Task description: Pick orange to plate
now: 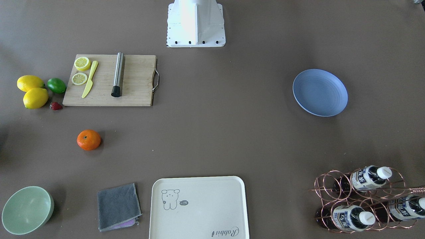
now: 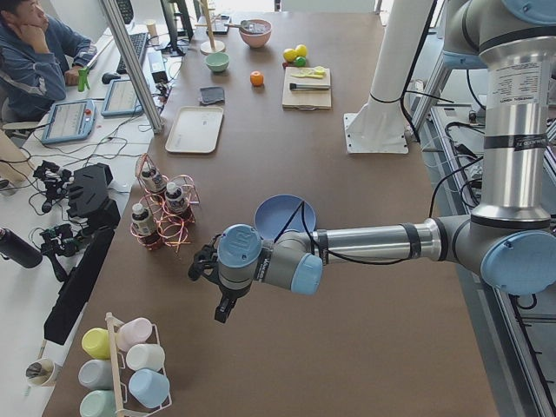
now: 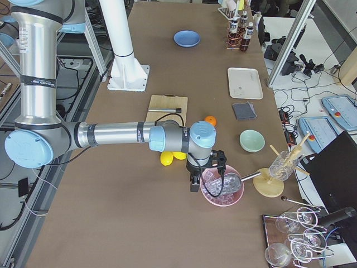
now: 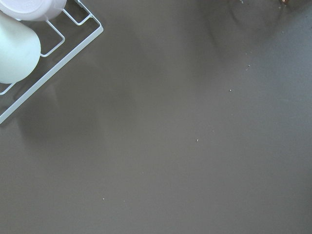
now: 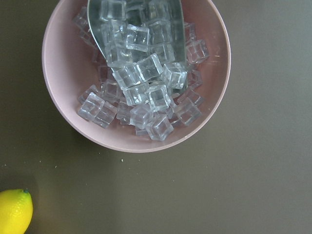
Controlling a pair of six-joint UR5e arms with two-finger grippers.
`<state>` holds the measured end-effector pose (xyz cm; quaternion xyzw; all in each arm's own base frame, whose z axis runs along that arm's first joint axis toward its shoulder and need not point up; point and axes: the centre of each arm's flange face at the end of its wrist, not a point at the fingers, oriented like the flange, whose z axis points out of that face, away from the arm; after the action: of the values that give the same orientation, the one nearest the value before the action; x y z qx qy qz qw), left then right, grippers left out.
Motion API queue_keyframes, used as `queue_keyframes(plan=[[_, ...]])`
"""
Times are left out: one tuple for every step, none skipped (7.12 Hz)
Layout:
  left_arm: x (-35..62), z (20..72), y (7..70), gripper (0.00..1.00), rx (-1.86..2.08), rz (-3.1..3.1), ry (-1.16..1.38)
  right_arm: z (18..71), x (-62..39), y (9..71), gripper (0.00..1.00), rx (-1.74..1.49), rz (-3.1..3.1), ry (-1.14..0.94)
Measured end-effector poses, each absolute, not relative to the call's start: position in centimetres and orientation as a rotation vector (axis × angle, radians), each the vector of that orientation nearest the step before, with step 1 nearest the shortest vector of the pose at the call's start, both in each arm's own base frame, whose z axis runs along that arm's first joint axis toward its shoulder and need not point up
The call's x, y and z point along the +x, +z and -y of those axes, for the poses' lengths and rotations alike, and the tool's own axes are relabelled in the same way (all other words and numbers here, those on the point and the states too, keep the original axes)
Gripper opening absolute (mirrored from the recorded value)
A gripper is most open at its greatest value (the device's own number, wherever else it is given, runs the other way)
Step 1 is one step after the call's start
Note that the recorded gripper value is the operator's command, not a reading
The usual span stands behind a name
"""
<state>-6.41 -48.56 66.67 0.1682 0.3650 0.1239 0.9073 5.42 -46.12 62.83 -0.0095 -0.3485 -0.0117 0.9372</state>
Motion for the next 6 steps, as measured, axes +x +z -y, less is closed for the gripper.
queue_keyframes(plan=[[-6.6, 49.3, 66.1, 0.99, 0.392, -0.723, 0.270, 46.1, 5.4, 62.8, 1.00, -0.019, 0.713, -0.025], [-6.6, 50.0, 65.8, 0.99, 0.413, -0.708, 0.278, 46.2, 5.4, 62.7, 1.00, -0.007, 0.714, -0.030], [-6.6, 50.5, 65.3, 0.99, 0.427, -0.708, 0.284, 46.5, 5.4, 62.3, 1.00, 0.037, 0.715, -0.046], [-6.5, 51.2, 64.2, 0.99, 0.445, -0.712, 0.283, 46.8, 5.3, 61.9, 1.00, 0.101, 0.724, -0.068], [-5.9, 52.0, 62.9, 0.98, 0.457, -0.736, 0.268, 47.1, 5.1, 61.4, 1.00, 0.165, 0.737, -0.093], [-4.1, 52.9, 61.3, 0.99, 0.467, -0.785, 0.254, 47.6, 4.5, 60.3, 1.00, 0.232, 0.748, -0.113]])
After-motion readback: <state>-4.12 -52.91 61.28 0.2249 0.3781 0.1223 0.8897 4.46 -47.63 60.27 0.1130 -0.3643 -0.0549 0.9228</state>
